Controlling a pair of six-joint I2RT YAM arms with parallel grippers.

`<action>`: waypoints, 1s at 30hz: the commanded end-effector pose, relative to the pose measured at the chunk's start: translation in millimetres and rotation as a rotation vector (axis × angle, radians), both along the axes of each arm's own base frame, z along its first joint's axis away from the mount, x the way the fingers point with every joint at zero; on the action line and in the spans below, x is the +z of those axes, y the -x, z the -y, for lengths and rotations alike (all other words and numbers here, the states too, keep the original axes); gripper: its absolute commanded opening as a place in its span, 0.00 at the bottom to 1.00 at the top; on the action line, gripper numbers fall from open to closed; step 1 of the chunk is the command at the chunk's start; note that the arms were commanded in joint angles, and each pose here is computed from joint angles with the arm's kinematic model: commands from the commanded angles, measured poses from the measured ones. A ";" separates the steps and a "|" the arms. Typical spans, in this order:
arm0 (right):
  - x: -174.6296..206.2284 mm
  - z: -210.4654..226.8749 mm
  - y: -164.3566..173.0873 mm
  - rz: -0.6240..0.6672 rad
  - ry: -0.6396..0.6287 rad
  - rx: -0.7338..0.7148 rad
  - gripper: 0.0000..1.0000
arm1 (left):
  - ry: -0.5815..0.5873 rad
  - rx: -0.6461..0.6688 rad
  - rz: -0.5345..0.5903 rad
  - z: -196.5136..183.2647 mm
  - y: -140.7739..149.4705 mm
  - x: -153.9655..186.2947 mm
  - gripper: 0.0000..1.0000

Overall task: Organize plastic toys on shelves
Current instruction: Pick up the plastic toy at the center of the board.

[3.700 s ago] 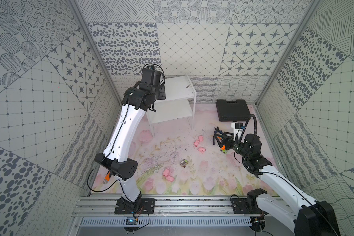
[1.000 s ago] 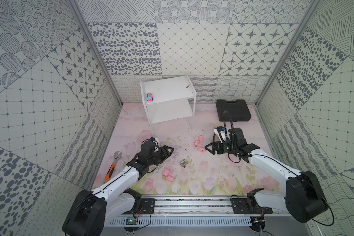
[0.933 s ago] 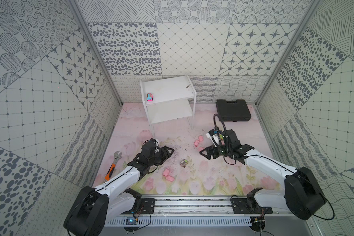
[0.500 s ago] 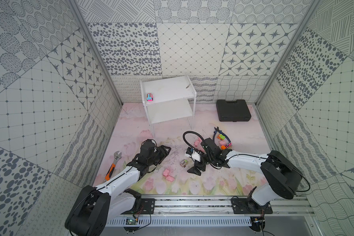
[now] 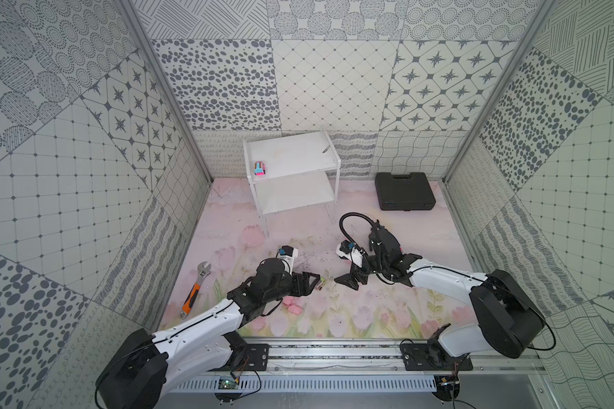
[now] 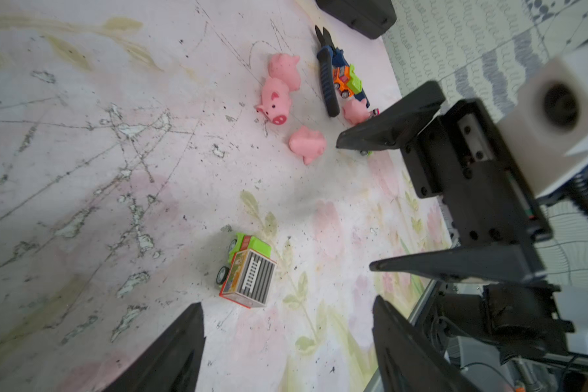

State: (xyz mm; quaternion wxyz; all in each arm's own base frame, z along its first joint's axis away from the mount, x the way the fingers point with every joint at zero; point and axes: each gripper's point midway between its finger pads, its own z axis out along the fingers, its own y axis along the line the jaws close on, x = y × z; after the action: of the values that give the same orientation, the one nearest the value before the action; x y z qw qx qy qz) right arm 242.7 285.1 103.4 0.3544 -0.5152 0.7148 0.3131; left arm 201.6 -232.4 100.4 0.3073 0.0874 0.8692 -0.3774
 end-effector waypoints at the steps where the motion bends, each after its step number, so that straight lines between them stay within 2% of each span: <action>1: 16.8 0.9 -9.1 0.014 -0.088 -0.073 0.98 | -0.175 -0.110 0.206 6.0 0.4 -13.6 0.81; 5: 27.2 9.5 -14.5 0.014 -0.162 -0.149 0.98 | -0.280 -0.215 0.192 25.9 2.3 -29.6 0.78; 14: 46.7 37.0 -27.2 0.032 -0.262 -0.290 0.98 | -0.456 -0.201 0.206 14.8 -7.0 -52.8 0.68; 16: 48.6 39.7 -28.3 0.032 -0.273 -0.302 0.98 | -0.463 -0.212 0.209 16.8 -7.7 -54.7 0.61; 26: 52.1 41.5 -25.5 0.023 -0.297 -0.312 0.94 | -0.488 -0.237 0.207 29.8 -17.5 -61.1 0.47; 28: 52.6 43.4 -24.5 0.028 -0.299 -0.318 0.93 | -0.490 -0.245 0.199 29.9 -16.0 -62.8 0.40; 30: 52.4 45.4 -23.3 0.027 -0.300 -0.326 0.93 | -0.488 -0.251 0.190 29.4 -13.8 -63.6 0.37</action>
State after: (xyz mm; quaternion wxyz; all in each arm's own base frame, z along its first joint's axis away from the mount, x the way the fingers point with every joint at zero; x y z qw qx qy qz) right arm 263.6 241.6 142.9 0.4556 -0.3448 0.7432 0.3481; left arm 213.9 -259.8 35.8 0.3046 0.2806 0.8896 -0.1925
